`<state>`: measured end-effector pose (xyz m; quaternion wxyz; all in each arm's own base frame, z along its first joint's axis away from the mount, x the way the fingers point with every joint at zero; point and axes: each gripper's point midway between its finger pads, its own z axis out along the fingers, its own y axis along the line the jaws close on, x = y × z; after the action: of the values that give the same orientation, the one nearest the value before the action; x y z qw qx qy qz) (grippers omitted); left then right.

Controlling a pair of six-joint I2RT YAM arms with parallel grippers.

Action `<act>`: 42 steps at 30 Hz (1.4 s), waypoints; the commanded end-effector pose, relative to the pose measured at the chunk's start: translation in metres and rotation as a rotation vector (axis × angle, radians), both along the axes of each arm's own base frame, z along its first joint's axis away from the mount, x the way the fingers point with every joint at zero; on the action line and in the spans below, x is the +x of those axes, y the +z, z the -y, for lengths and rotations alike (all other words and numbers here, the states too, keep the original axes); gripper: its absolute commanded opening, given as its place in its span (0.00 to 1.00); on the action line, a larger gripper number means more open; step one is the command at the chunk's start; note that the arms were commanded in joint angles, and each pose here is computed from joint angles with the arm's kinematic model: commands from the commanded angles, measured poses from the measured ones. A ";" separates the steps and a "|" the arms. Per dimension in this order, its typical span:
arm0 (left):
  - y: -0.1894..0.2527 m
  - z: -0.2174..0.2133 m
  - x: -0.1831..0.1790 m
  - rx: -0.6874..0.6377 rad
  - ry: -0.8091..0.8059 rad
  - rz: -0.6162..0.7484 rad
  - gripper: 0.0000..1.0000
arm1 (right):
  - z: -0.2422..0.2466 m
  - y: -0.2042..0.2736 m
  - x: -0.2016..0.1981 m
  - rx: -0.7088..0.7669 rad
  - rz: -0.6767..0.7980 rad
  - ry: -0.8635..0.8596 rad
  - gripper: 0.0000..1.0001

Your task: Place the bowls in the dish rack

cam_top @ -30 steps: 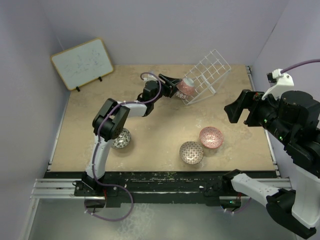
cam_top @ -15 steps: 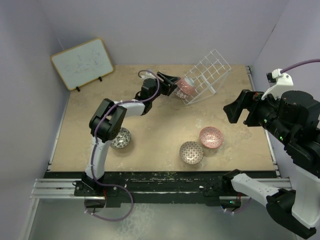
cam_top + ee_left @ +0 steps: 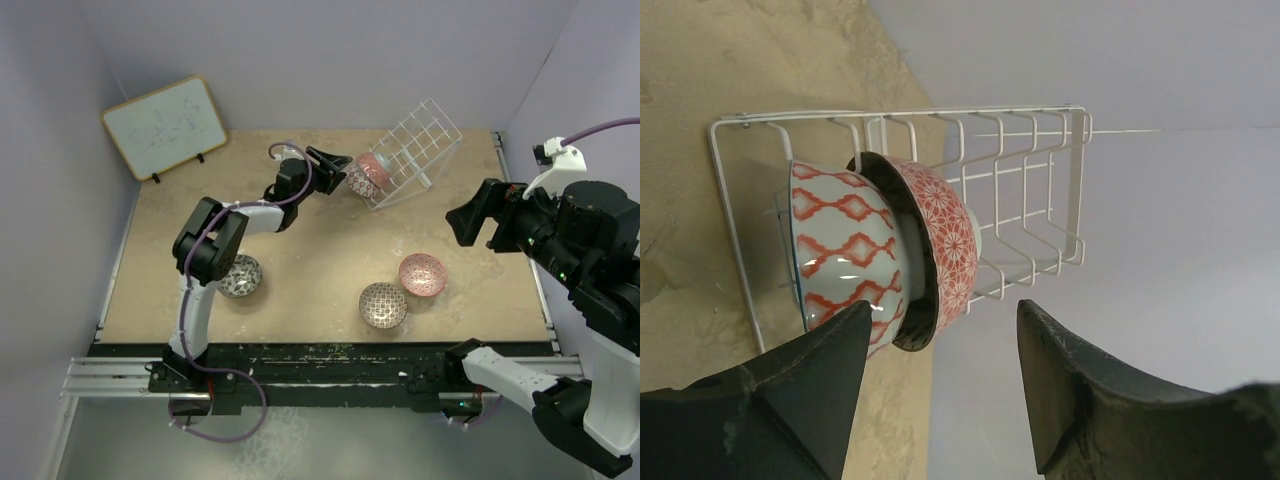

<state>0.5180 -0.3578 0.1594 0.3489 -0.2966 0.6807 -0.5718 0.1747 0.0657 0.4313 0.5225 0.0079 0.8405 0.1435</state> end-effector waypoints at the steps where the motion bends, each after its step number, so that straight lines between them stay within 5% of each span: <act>1: 0.050 -0.010 0.000 -0.021 0.015 0.105 0.64 | -0.007 0.013 0.004 0.033 0.042 0.025 0.95; 42: 0.092 0.039 0.013 0.123 -0.190 0.278 0.66 | -0.004 0.010 0.004 0.029 0.041 0.008 0.95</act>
<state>0.5295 -0.3832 0.2333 0.3911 -0.1720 0.6812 -0.5945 0.1751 0.0695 0.4318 0.5244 0.0041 0.8375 0.1533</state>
